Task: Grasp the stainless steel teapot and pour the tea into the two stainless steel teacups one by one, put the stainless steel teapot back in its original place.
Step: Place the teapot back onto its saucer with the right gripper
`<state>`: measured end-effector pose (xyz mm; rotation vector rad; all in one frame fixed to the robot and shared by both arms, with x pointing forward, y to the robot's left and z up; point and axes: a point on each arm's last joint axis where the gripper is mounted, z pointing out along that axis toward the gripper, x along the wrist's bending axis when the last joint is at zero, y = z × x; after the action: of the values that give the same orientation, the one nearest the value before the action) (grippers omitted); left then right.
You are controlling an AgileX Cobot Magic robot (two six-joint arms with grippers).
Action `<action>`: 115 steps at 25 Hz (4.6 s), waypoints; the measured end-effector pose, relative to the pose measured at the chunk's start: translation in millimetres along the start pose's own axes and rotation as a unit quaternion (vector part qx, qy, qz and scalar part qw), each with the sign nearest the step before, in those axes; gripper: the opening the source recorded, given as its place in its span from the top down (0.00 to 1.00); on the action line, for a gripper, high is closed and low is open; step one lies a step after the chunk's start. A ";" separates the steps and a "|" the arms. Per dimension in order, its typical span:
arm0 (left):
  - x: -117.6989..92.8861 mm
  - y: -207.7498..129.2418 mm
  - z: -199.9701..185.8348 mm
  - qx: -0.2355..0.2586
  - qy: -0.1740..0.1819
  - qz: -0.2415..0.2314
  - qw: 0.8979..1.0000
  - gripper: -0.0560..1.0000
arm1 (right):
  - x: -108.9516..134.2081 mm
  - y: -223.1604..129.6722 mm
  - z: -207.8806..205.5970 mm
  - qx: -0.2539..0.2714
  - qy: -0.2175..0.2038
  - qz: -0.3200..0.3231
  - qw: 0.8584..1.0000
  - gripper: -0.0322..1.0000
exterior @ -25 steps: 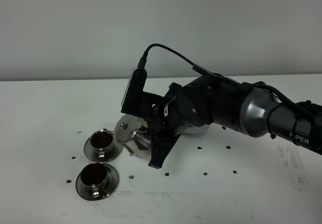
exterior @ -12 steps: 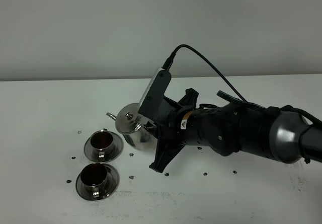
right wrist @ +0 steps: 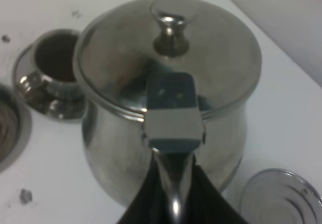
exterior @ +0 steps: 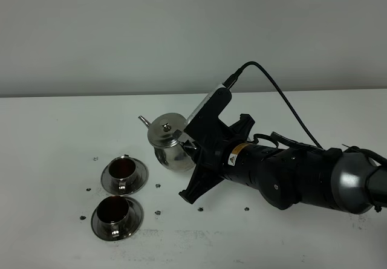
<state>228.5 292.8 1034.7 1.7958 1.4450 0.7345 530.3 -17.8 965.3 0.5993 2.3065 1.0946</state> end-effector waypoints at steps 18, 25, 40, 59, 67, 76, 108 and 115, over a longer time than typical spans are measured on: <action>0.0 0.0 0.0 0.000 0.000 0.001 1.000 0.32 | 8.4 -28.2 33.5 0.002 -0.010 0.073 0.997 0.92; 0.0 0.0 0.0 0.000 0.000 0.001 1.000 0.32 | 17.6 -35.2 41.8 0.004 -0.004 0.080 0.997 0.92; 0.0 0.0 0.0 0.000 0.000 0.000 1.000 0.32 | 21.9 -46.8 50.1 0.020 0.002 0.096 0.995 0.92; 0.0 0.0 0.0 0.000 0.000 0.000 1.000 0.32 | -65.5 -22.0 -3.2 0.022 -0.064 0.120 0.990 0.92; 0.0 0.0 0.0 0.000 0.000 0.000 1.000 0.32 | -84.1 -45.6 -9.2 -0.024 -0.112 0.160 0.980 0.92; -0.1 0.0 0.0 0.000 0.000 0.000 1.000 0.32 | -88.4 -67.3 10.3 -0.012 -0.120 0.177 0.977 0.92; 0.0 0.0 0.0 0.000 0.000 0.000 1.000 0.32 | -76.7 -82.1 47.8 -0.005 -0.107 0.200 0.974 0.92; 0.0 0.0 0.0 0.000 0.000 0.000 1.000 0.32 | -76.1 -84.1 49.4 -0.005 -0.107 0.200 0.974 0.92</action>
<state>228.5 292.8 1034.7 1.7960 1.4448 0.7347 605.2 -82.4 890.9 1.1571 2.0417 1.1496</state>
